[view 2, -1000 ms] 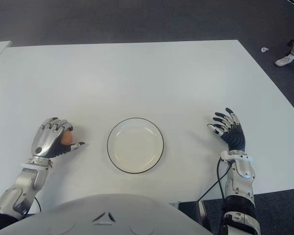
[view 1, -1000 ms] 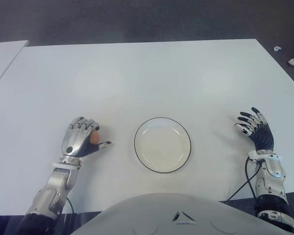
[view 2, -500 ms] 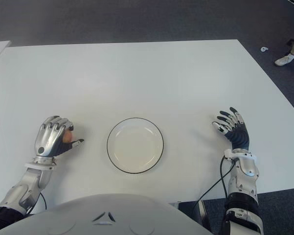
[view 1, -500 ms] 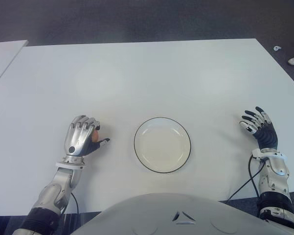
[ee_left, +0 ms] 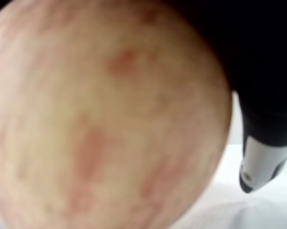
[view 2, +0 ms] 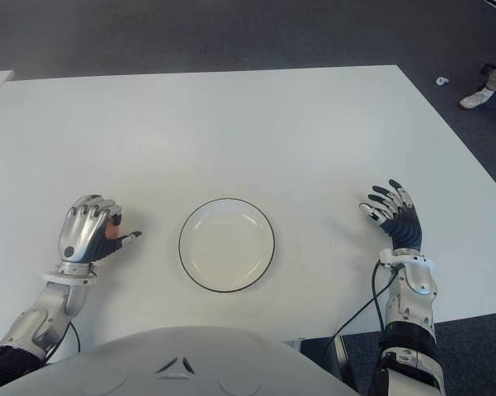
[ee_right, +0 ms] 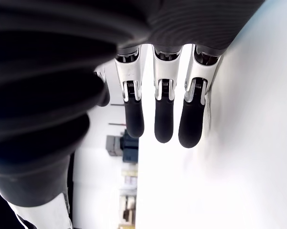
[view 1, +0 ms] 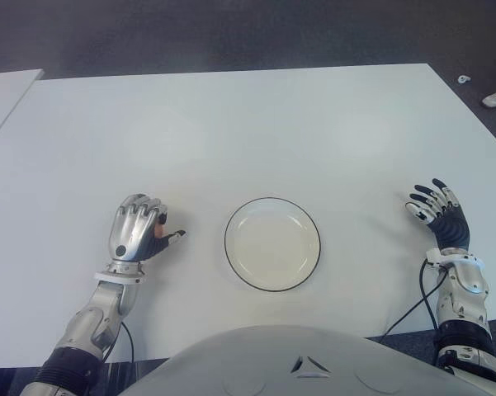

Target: Put the apples into the plate.

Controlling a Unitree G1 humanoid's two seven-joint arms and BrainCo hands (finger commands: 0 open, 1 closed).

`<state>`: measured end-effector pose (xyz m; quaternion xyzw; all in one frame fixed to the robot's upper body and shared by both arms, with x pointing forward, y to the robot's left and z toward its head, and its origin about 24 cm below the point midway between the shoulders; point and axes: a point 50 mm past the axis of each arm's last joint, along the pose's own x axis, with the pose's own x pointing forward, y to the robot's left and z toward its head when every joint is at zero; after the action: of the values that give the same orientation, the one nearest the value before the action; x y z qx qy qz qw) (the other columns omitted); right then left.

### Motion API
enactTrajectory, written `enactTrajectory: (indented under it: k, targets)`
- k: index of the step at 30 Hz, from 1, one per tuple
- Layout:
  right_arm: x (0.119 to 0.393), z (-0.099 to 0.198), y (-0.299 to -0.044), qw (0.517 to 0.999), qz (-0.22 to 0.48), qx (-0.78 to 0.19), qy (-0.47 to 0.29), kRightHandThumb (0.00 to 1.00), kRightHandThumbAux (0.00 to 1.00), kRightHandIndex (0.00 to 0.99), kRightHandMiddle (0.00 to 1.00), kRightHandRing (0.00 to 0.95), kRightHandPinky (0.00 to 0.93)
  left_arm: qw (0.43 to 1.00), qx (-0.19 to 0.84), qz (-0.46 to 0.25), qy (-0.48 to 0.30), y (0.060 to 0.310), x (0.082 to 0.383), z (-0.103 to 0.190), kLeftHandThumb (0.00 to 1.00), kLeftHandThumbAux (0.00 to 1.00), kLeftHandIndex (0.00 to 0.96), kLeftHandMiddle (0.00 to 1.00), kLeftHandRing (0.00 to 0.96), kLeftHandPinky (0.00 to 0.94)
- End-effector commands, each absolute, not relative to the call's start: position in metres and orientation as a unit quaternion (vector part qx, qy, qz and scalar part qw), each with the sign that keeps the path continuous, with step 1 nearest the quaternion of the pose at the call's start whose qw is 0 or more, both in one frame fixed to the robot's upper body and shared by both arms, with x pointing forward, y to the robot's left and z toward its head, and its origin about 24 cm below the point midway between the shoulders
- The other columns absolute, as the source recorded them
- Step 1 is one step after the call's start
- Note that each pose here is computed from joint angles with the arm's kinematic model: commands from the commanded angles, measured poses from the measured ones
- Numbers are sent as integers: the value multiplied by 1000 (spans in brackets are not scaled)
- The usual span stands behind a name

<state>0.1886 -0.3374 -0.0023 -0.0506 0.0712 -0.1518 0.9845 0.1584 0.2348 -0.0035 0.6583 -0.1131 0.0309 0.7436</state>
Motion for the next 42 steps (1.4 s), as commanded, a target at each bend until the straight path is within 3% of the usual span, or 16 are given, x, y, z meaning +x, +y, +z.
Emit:
enactTrajectory:
  k: [1, 42]
  targets:
    - [176, -26, -333, 977, -163, -26, 136, 421, 810, 117, 279, 286, 284, 751, 657, 2, -63, 238, 145, -19, 788, 671, 844, 877, 867, 859]
    - [174, -28, -328, 979, -152, -35, 129, 411, 807, 113, 286, 296, 292, 751, 658, -7, -55, 241, 148, -12, 783, 675, 842, 875, 866, 862]
